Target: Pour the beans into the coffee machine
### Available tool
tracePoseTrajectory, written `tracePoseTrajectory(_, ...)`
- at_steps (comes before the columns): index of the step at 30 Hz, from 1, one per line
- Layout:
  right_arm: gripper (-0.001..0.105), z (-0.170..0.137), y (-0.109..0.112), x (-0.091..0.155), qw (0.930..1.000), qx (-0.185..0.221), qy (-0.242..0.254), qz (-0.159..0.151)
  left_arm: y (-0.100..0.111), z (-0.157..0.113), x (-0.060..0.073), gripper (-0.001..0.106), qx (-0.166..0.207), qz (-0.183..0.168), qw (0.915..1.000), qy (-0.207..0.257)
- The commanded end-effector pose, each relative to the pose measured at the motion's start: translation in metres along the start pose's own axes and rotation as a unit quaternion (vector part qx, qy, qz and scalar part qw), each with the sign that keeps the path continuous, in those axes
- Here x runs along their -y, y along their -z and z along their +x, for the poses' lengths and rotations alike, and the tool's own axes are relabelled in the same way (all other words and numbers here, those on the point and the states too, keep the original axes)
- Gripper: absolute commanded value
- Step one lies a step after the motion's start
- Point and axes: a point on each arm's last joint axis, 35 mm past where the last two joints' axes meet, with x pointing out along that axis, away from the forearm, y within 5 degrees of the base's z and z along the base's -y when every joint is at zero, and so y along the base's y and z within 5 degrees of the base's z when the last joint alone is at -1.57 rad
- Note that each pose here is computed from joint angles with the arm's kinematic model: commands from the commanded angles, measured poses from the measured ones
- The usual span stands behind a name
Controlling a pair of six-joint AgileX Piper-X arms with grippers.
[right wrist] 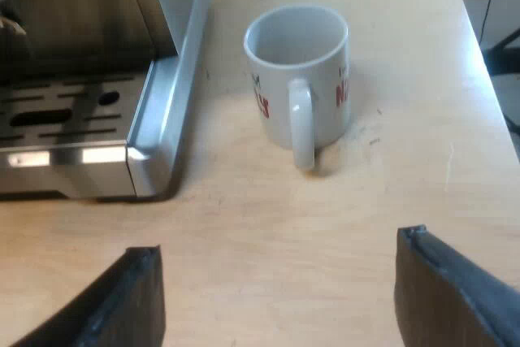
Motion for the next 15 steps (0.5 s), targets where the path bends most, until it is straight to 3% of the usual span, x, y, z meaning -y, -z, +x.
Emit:
tracePoseTrajectory(1, 0.062, 0.005, 0.003, 0.000, 1.0000, -0.007, -0.005, 0.000, -0.001, 0.005, -0.001, 0.074, -0.003, -0.005, 1.0000, -0.003)
tracePoseTrajectory(15, 0.062, 0.025, 0.024, -0.004, 0.9983, -0.053, -0.017, 0.019, 0.010, 0.018, -0.003, 0.074, -0.025, -0.007, 0.9996, -0.005)
